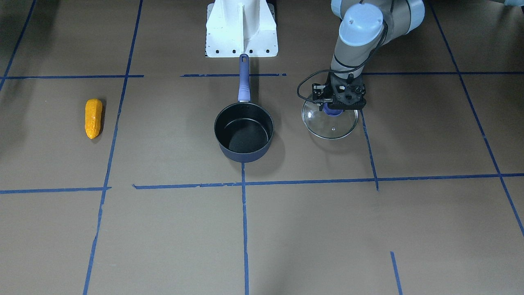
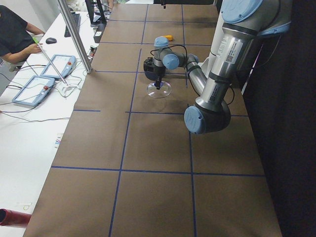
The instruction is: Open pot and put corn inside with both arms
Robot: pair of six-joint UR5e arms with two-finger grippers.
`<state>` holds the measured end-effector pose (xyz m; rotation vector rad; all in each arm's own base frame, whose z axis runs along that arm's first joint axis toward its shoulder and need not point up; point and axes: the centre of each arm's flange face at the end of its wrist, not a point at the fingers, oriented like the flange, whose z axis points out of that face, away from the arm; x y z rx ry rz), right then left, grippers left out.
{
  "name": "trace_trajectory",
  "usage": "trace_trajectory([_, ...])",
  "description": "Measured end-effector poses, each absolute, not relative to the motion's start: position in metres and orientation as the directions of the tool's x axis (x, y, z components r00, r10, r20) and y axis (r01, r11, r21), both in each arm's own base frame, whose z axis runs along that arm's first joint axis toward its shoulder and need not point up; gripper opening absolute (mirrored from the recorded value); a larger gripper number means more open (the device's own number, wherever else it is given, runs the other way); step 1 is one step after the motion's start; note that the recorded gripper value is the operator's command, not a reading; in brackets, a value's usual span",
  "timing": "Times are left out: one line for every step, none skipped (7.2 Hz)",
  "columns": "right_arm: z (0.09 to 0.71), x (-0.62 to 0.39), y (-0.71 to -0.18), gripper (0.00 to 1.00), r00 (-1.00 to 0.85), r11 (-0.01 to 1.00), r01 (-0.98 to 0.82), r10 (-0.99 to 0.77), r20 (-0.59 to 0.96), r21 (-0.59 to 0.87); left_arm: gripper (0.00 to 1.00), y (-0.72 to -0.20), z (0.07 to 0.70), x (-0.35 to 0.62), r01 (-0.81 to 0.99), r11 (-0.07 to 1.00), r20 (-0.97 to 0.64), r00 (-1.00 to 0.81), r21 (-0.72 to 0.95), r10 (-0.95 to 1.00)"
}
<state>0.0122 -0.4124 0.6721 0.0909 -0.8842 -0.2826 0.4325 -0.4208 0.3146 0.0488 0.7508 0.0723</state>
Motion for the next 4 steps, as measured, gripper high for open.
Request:
trace_trajectory([0.668, 0.001, -0.416, 1.0, 0.592, 0.961, 0.206, -0.271, 0.759, 0.183, 0.12, -0.426, 0.327, 0.442, -0.053, 0.996, -0.695, 0.714, 0.072, 0.088])
trace_trajectory([0.661, -0.012, -0.42, 1.0, 0.59, 0.965, 0.196, -0.256, 0.766, 0.171, 0.33, -0.428, 0.338, 0.445, -0.056, 0.996, -0.701, 0.708, 0.073, 0.091])
trace_trajectory([0.653, -0.029, -0.423, 1.0, 0.589, 0.972, 0.173, -0.231, 0.774, 0.158, 0.99, -0.428, 0.349, 0.445, -0.058, 0.996, -0.701, 0.707, 0.073, 0.092])
trace_trajectory([0.639, -0.053, -0.424, 1.0, 0.585, 0.982, 0.133, -0.186, 0.789, 0.133, 1.0, -0.429, 0.35, 0.441, -0.054, 0.996, -0.707, 0.701, 0.077, 0.093])
